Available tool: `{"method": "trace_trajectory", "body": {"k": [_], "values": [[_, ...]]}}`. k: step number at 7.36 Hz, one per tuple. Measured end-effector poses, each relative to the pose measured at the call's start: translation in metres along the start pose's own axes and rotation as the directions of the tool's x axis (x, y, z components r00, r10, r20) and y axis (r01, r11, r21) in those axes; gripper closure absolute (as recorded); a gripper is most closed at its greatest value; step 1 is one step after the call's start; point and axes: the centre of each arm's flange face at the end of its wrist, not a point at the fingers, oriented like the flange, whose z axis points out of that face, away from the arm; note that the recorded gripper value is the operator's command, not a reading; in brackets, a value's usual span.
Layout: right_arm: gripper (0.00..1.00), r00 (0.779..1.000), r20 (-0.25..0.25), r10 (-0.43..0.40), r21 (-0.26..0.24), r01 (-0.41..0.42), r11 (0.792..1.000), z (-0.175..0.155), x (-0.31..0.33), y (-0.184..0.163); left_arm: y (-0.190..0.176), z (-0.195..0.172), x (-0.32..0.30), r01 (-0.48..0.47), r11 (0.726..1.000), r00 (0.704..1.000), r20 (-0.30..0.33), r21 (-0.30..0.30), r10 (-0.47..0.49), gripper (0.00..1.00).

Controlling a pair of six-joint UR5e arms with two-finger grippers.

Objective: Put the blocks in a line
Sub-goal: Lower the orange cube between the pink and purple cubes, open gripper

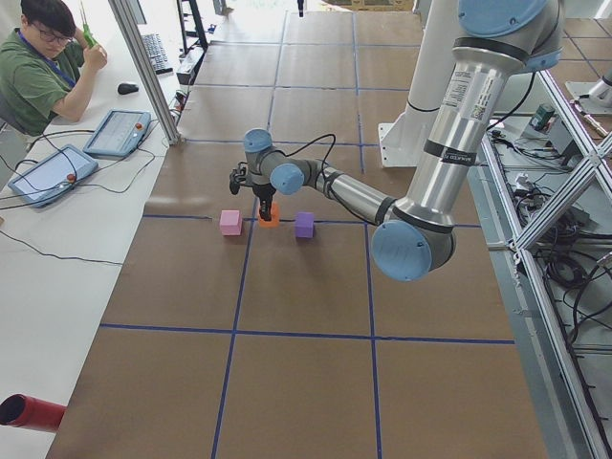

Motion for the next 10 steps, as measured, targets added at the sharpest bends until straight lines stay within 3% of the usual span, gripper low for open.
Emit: {"method": "trace_trajectory", "body": {"k": [5,6,7,10], "values": [[0.00,1.000,0.000,0.000,0.000,0.000,1.000,0.000,0.000,0.000,-0.003,0.009,-0.008,-0.012,1.000,1.000,0.002,0.001,0.012,0.98],[0.00,1.000,0.000,0.000,0.000,0.000,1.000,0.000,0.000,0.000,-0.002,0.010,-0.010,-0.013,1.000,1.000,0.003,0.001,0.013,0.46],[0.00,1.000,0.000,0.000,0.000,0.000,1.000,0.000,0.000,0.000,-0.002,0.011,-0.012,-0.015,1.000,1.000,0.003,0.001,0.015,0.00],[0.00,1.000,0.000,0.000,0.000,0.000,1.000,0.000,0.000,0.000,-0.001,0.013,-0.015,-0.048,0.999,0.999,0.004,0.001,0.048,0.00]]}}
